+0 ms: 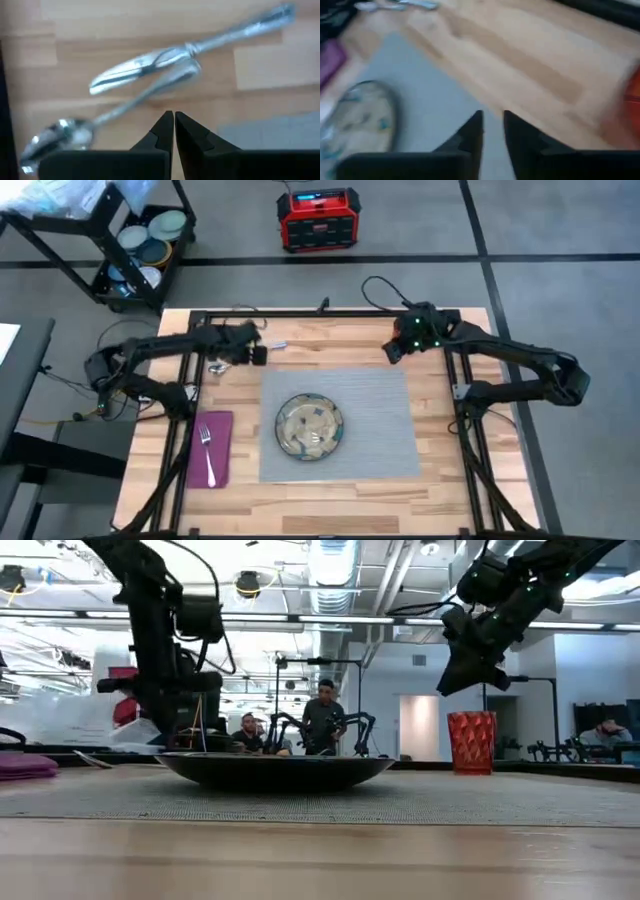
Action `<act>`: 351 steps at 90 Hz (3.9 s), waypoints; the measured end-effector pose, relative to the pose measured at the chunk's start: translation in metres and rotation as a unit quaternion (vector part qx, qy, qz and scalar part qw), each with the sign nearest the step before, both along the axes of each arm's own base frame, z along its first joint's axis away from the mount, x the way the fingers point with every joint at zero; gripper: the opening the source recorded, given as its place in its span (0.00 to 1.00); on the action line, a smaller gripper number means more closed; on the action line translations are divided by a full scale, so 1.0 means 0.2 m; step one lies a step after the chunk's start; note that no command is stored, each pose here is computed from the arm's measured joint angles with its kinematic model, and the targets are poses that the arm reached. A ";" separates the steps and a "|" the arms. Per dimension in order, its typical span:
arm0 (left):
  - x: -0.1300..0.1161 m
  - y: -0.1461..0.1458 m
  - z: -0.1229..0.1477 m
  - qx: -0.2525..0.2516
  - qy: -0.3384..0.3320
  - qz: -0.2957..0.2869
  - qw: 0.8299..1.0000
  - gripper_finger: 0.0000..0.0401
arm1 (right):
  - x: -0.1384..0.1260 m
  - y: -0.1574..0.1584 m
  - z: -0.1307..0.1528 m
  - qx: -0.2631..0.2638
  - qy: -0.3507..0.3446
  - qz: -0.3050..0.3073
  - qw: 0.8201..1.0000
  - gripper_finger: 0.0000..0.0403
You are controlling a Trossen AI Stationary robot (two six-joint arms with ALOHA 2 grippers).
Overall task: Set table place
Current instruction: Move the silver knife beside the white floral patterned plate on the gray placemat
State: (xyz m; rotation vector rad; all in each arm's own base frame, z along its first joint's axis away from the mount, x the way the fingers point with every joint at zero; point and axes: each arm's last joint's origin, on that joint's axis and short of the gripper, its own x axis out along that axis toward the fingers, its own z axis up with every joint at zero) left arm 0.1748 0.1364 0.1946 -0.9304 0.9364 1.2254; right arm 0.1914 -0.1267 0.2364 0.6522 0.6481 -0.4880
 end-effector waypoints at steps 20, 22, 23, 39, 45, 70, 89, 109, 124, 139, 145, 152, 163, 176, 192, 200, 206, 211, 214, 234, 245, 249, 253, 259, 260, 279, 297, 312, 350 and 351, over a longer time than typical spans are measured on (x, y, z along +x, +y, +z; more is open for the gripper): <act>-0.09 0.16 -0.02 0.015 0.009 -0.013 1.000 0.00 | 0.16 -0.02 0.04 0.015 0.008 0.018 1.000 0.01; -0.09 0.17 -0.03 0.013 0.015 -0.016 1.000 0.00 | 0.17 -0.03 0.05 0.016 0.007 0.014 1.000 0.00; -0.09 0.18 -0.03 0.011 0.018 -0.018 1.000 0.00 | 0.18 -0.03 0.05 0.016 0.006 0.011 1.000 0.00; -0.08 0.27 -0.16 -0.016 0.050 -0.072 0.996 0.00 | 0.26 -0.04 0.15 -0.005 -0.012 0.001 1.000 0.00; -0.07 0.29 -0.21 -0.020 0.062 -0.091 0.994 0.00 | 0.27 -0.04 0.16 -0.008 -0.007 -0.005 1.000 0.00; -0.03 0.34 -0.29 -0.042 0.107 -0.154 0.981 0.00 | 0.24 -0.03 0.14 0.002 0.032 -0.033 0.999 0.00; 0.02 0.41 -0.24 0.003 0.088 -0.182 0.979 0.00 | 0.24 -0.03 0.14 -0.001 0.037 -0.038 0.999 0.00; 0.05 0.31 -0.28 -0.169 -0.092 -0.306 0.933 0.00 | 0.23 -0.02 0.13 0.008 0.056 -0.037 0.998 0.00; 0.10 0.35 -0.13 -0.050 -0.141 -0.285 0.947 0.00 | 0.22 -0.02 0.12 0.010 0.062 -0.038 0.997 0.00; 0.10 0.36 -0.07 -0.010 -0.159 -0.265 0.951 0.00 | 0.22 -0.02 0.12 0.010 0.063 -0.038 0.997 0.00; 0.09 0.36 -0.07 -0.022 -0.152 -0.261 0.953 0.00 | 0.22 -0.02 0.12 0.010 0.063 -0.038 0.997 0.00; 0.10 0.34 -0.08 -0.026 -0.145 -0.269 0.952 0.00 | 0.22 -0.02 0.12 0.008 0.063 -0.036 0.997 0.00; 0.13 0.32 -0.08 -0.033 -0.155 -0.290 0.944 0.00 | 0.22 -0.02 0.12 0.007 0.064 -0.035 0.997 0.00; 0.19 0.26 -0.11 -0.059 -0.157 -0.324 0.931 0.00 | 0.22 -0.02 0.12 0.007 0.064 -0.035 0.997 0.00; 0.24 0.16 -0.19 -0.117 -0.120 -0.350 0.922 0.00 | 0.23 0.00 0.12 0.009 0.069 -0.028 0.997 0.00; 0.26 0.12 -0.20 -0.116 -0.090 -0.359 0.922 0.00 | 0.23 0.01 0.12 0.009 0.070 -0.024 0.997 0.00; 0.27 0.11 -0.20 -0.104 -0.073 -0.359 0.925 0.00 | 0.23 0.01 0.12 0.009 0.070 -0.021 0.997 0.00; 0.28 0.10 -0.21 -0.103 -0.067 -0.360 0.925 0.00 | 0.23 0.01 0.12 0.008 0.070 -0.020 0.997 0.00; 0.28 0.10 -0.21 -0.103 -0.066 -0.362 0.924 0.00 | 0.23 0.01 0.12 0.008 0.070 -0.020 0.997 0.00; 0.29 0.08 -0.22 -0.099 -0.046 -0.357 0.928 0.00 | 0.23 0.01 0.12 0.003 0.076 -0.013 0.997 0.00; 0.29 0.06 -0.23 -0.105 -0.047 -0.359 0.926 0.00 | 0.23 0.01 0.11 0.000 0.083 -0.016 0.996 0.00; 0.29 0.06 -0.23 -0.106 -0.048 -0.356 0.927 0.00 | 0.23 0.01 0.11 -0.003 0.084 -0.018 0.996 0.00; 0.28 0.06 -0.24 -0.107 -0.048 -0.354 0.928 0.00 | 0.23 0.01 0.11 -0.003 0.084 -0.019 0.996 0.00; 0.29 0.06 -0.24 -0.107 -0.050 -0.358 0.926 0.00 | 0.23 0.01 0.11 -0.003 0.085 -0.019 0.996 0.00; 0.29 0.06 -0.24 -0.107 -0.051 -0.360 0.925 0.00 | 0.23 0.01 0.11 -0.003 0.085 -0.019 0.996 0.00; 0.33 0.04 -0.26 -0.129 -0.092 -0.384 0.910 0.00 | 0.23 0.01 0.11 -0.004 0.085 -0.018 0.996 0.00; 0.41 0.02 -0.30 -0.132 -0.142 -0.418 0.887 0.00 | 0.23 0.02 0.11 -0.004 0.084 -0.015 0.996 0.00; 0.49 0.09 -0.22 -0.062 -0.165 -0.417 0.892 0.00 | 0.23 0.02 0.11 -0.003 0.084 -0.017 0.996 0.00; 0.61 0.16 -0.25 -0.087 -0.141 -0.444 0.881 0.00 | 0.24 0.03 0.11 -0.001 0.083 -0.013 0.996 0.00; 0.62 0.16 -0.25 -0.088 -0.141 -0.445 0.880 0.00 | 0.24 0.03 0.11 -0.001 0.083 -0.013 0.996 0.00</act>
